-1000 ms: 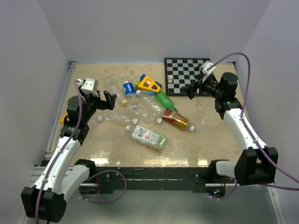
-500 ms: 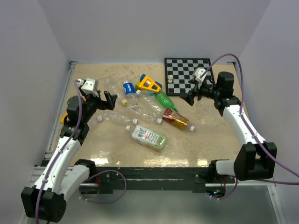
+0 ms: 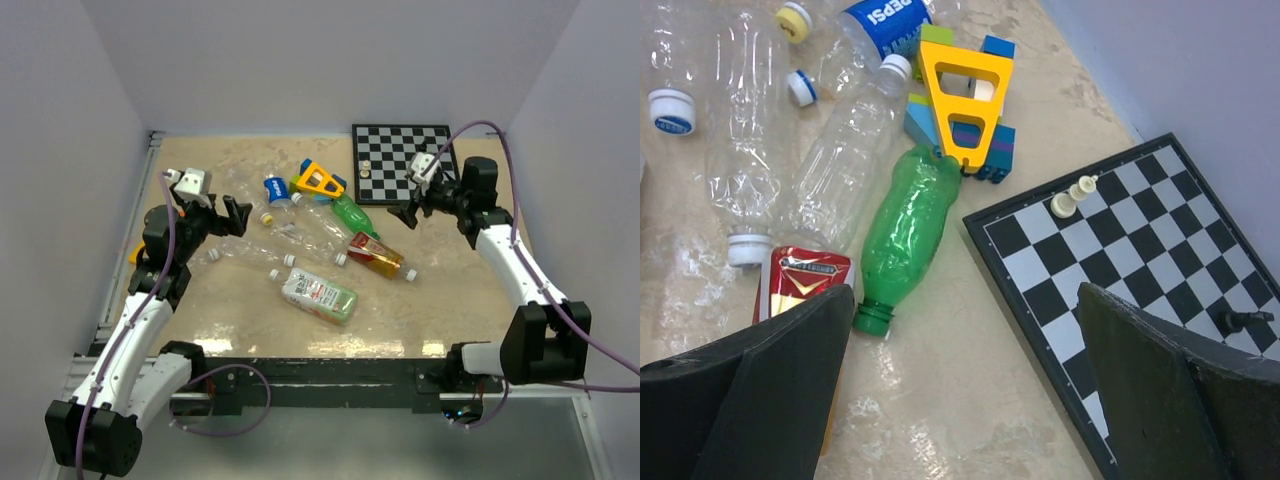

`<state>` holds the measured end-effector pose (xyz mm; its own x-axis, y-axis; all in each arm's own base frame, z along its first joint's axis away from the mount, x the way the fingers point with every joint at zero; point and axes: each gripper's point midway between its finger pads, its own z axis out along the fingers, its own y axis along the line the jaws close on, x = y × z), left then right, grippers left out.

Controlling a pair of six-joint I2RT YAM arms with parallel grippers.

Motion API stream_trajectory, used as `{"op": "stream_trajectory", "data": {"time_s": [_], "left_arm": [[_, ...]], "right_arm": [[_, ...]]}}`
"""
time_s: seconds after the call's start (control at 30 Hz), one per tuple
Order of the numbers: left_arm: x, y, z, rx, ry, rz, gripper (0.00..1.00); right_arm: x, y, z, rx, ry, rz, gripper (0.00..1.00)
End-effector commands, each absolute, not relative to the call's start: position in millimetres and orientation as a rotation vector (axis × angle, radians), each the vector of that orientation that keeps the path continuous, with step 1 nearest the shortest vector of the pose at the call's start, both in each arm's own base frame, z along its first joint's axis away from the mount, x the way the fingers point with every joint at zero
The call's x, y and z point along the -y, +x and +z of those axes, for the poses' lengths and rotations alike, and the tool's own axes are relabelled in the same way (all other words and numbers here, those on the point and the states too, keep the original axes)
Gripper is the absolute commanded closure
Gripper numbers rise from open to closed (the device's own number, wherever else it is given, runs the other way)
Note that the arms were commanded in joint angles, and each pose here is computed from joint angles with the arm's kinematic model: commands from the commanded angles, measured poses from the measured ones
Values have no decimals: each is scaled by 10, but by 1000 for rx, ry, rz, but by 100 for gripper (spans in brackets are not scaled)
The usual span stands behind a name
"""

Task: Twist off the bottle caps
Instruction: Pick up the plastic bottle at the center of the board.

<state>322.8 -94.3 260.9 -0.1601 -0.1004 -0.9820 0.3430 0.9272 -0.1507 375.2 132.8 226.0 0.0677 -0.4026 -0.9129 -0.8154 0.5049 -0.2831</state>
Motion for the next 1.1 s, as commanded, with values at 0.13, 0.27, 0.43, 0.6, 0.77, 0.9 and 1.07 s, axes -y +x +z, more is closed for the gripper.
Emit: {"op": "stream_trajectory", "data": {"time_s": [0.13, 0.27, 0.43, 0.6, 0.77, 0.9, 1.07], "left_arm": [[1040, 3252, 2764, -1637, 211, -451, 0], [1063, 3246, 2758, -1638, 220, -463, 0], [1082, 3237, 2759, -1638, 230, -473, 0], [1099, 3240, 2740, -1642, 235, -482, 0], [1120, 3240, 2721, -1646, 243, -493, 0], [1127, 3237, 2728, -1644, 247, -497, 0], [1135, 3240, 2710, -1649, 250, -501, 0]], "right_arm": [[-1373, 3859, 2285, -1552, -1165, 361, 2], [-1637, 3915, 2109, -1609, -1257, 279, 2], [-1918, 3880, 1753, -1707, -1337, 256, 2], [-1915, 3738, 1374, -1806, -1389, 263, 2], [-1831, 3611, 1068, -1895, -1423, 216, 2], [-1802, 3503, 985, -1921, -1442, 238, 2], [-1755, 3400, 859, -1966, -1463, 250, 2]]}}
